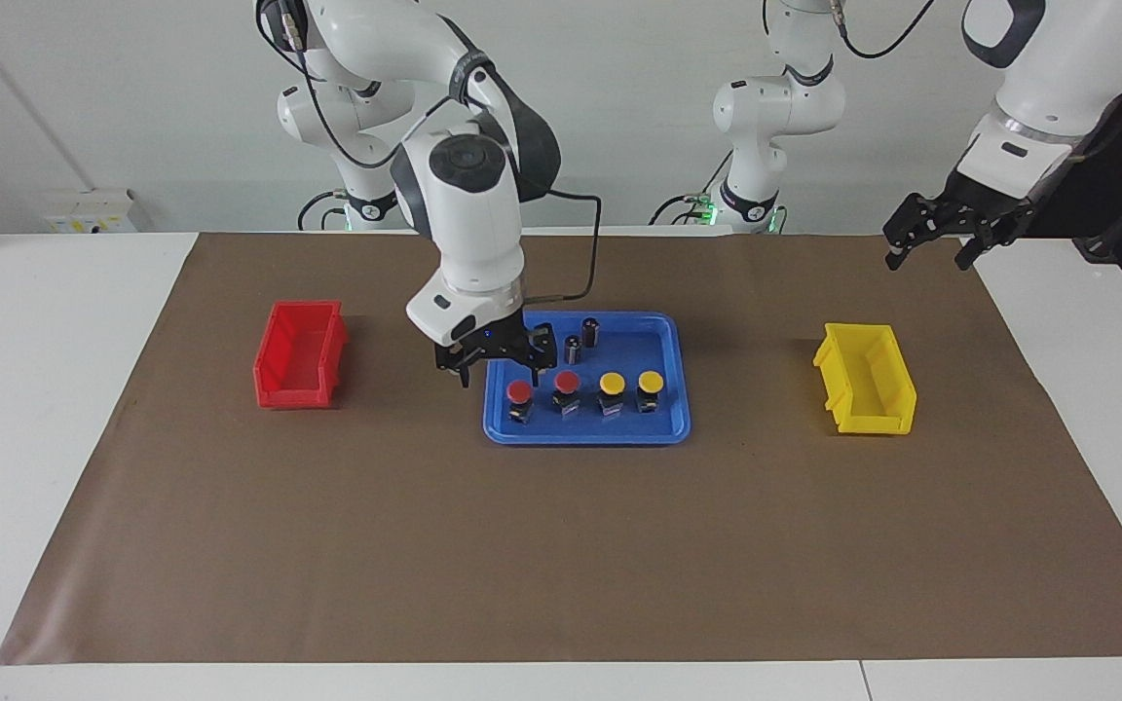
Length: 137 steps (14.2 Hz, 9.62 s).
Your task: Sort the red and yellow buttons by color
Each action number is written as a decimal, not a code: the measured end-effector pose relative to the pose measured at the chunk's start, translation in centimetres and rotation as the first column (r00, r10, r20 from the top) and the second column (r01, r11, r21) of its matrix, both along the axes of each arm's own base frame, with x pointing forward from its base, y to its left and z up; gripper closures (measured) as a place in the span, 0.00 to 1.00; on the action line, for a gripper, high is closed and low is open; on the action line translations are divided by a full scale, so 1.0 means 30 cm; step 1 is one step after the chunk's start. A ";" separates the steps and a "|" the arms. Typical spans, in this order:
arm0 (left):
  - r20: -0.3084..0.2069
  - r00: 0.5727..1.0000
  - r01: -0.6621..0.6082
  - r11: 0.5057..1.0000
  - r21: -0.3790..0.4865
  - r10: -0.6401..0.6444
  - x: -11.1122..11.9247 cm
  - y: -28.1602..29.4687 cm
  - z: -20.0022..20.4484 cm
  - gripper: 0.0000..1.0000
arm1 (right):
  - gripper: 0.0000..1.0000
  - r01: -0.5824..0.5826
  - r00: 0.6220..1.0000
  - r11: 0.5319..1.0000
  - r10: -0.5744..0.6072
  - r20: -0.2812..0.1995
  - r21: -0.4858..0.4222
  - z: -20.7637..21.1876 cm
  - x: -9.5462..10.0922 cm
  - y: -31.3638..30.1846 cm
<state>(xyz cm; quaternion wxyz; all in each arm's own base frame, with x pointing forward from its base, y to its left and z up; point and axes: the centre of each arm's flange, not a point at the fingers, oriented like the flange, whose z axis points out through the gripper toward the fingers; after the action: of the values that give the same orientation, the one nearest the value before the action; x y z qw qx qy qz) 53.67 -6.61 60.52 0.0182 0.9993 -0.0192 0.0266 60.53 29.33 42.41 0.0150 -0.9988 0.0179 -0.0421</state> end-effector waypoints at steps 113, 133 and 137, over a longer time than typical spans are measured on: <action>-0.034 0.989 -0.146 0.989 0.014 0.146 -0.177 -0.588 -0.467 0.19 | 0.59 -0.104 0.991 0.994 0.102 -0.091 -0.018 0.048 -0.231 -1.045; -0.028 0.978 -0.207 0.978 -0.022 0.207 -0.148 -1.103 -0.788 0.59 | 0.59 -0.073 0.993 0.996 0.069 -0.092 -0.044 -0.246 -0.331 -1.128; -0.026 0.974 -0.224 0.974 -0.021 0.224 -0.116 -1.094 -0.748 0.59 | 0.59 -0.073 0.993 0.996 0.069 -0.096 -0.043 -0.251 -0.335 -1.128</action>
<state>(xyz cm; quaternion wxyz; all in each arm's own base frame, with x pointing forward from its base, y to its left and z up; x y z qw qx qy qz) 50.18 -39.42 38.09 0.0271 0.9950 0.0942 0.0168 50.48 -4.50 34.88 -0.0076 -0.9998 -0.0180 0.0054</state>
